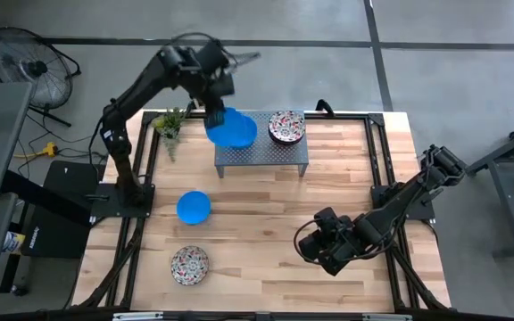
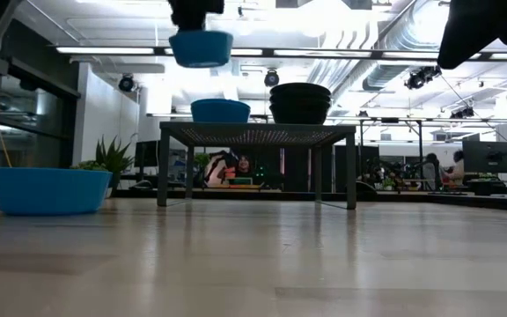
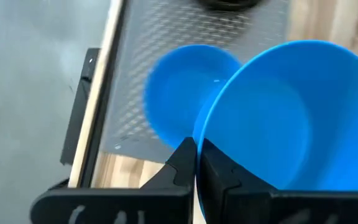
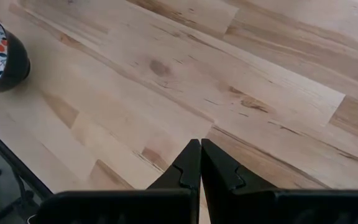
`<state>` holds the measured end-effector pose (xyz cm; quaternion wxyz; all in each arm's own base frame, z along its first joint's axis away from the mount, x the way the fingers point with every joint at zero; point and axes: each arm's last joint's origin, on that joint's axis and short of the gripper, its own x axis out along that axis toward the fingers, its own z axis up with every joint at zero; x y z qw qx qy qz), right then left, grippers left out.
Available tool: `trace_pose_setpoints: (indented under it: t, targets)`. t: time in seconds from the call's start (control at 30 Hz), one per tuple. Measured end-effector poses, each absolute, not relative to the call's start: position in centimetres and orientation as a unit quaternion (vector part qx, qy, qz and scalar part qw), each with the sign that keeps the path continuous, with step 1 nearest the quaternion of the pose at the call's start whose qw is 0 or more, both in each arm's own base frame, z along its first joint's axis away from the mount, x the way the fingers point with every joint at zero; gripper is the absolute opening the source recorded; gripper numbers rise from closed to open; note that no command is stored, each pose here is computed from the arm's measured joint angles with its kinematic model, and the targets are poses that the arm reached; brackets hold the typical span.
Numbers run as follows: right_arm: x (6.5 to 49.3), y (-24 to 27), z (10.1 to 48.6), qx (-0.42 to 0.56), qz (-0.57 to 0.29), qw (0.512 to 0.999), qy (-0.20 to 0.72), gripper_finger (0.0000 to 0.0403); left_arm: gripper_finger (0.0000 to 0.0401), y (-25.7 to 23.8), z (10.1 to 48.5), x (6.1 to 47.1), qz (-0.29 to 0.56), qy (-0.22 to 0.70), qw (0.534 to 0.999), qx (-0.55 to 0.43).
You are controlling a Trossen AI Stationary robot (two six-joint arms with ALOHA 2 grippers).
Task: Pick & Place Mini bowls
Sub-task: Stack the blue bowl on top of the other blue bowls on the shelf
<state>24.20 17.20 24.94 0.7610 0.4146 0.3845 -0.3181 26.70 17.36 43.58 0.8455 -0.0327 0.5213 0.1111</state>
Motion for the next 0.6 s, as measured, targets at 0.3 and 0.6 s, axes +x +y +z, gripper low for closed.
trace_pose_setpoints:
  t: [0.3, 0.6]
  targets:
    - [24.6, 16.8, 25.0, 0.428, -0.327, 0.755, 0.375, 0.0, 0.0, 22.8, 41.2, 26.0, 0.12, 0.511, 0.84, -0.134]
    - [24.8, 16.4, 25.0, 0.428, -0.33, 0.756, 0.37, 0.0, 0.0, 23.8, 40.9, 26.9, 0.161, 0.492, 0.847, -0.119]
